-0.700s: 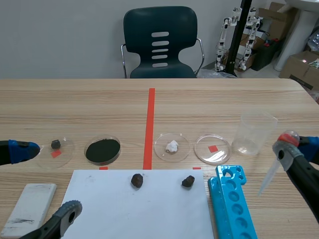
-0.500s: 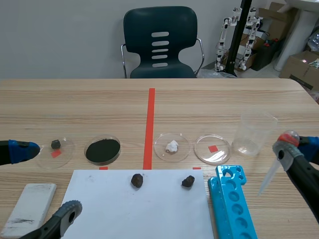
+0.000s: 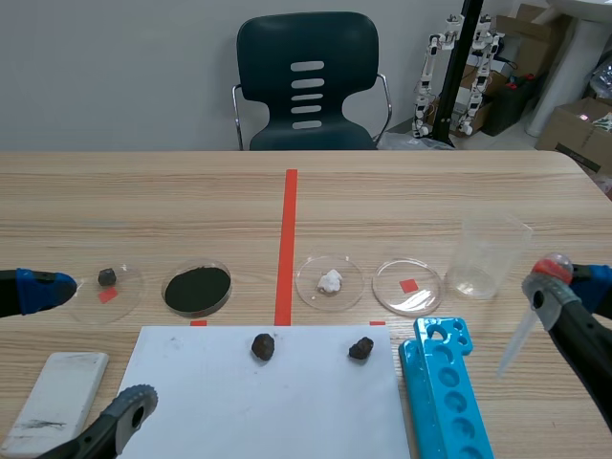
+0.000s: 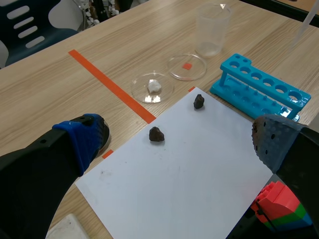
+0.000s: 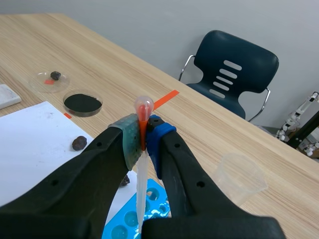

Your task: Put the dropper in the beaker

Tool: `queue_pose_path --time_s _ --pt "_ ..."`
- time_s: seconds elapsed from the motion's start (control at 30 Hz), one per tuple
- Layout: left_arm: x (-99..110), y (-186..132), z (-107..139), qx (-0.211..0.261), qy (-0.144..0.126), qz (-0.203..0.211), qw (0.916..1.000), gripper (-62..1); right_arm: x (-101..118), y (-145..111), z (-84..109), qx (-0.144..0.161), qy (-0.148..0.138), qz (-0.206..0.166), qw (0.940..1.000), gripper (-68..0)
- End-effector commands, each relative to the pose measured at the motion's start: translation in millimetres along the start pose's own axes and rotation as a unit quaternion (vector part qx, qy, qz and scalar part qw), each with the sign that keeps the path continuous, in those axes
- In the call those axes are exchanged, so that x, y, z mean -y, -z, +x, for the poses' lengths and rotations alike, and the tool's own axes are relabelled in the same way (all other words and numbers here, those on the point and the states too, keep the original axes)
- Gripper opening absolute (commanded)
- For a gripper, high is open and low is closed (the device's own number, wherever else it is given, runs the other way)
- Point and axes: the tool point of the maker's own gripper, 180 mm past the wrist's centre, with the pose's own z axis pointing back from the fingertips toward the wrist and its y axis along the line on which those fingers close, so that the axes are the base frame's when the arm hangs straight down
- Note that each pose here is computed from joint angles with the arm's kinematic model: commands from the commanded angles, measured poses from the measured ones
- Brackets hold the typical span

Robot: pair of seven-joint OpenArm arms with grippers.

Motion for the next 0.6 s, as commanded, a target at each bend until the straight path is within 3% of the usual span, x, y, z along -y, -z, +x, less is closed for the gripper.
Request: queue_pose_path --time_s 0.0,0.1,0.23,0.43,0.57 --pt "0 1 8 0.017 -0.003 0.001 0.9998 1.3 2 2 4.9 0.014 0.004 -0.005 0.9999 -66.4" --pt "0 1 8 0.017 -0.003 0.001 0.9998 1.3 4 3 3.7 0.012 0.002 -0.007 0.9999 -66.4" --pt "0 1 8 0.017 -0.003 0.001 0.9998 1.3 18 13 -4.1 -0.004 0.001 -0.039 0.9992 -66.4" --pt "0 1 8 0.017 -0.003 0.001 0.9998 1.3 33 37 7.0 0.031 0.003 -0.065 0.9974 -66.4" --pt "0 1 8 0.017 -0.003 0.001 0.9998 1.3 58 56 13.7 0.054 -0.03 -0.117 0.9912 -66.4"
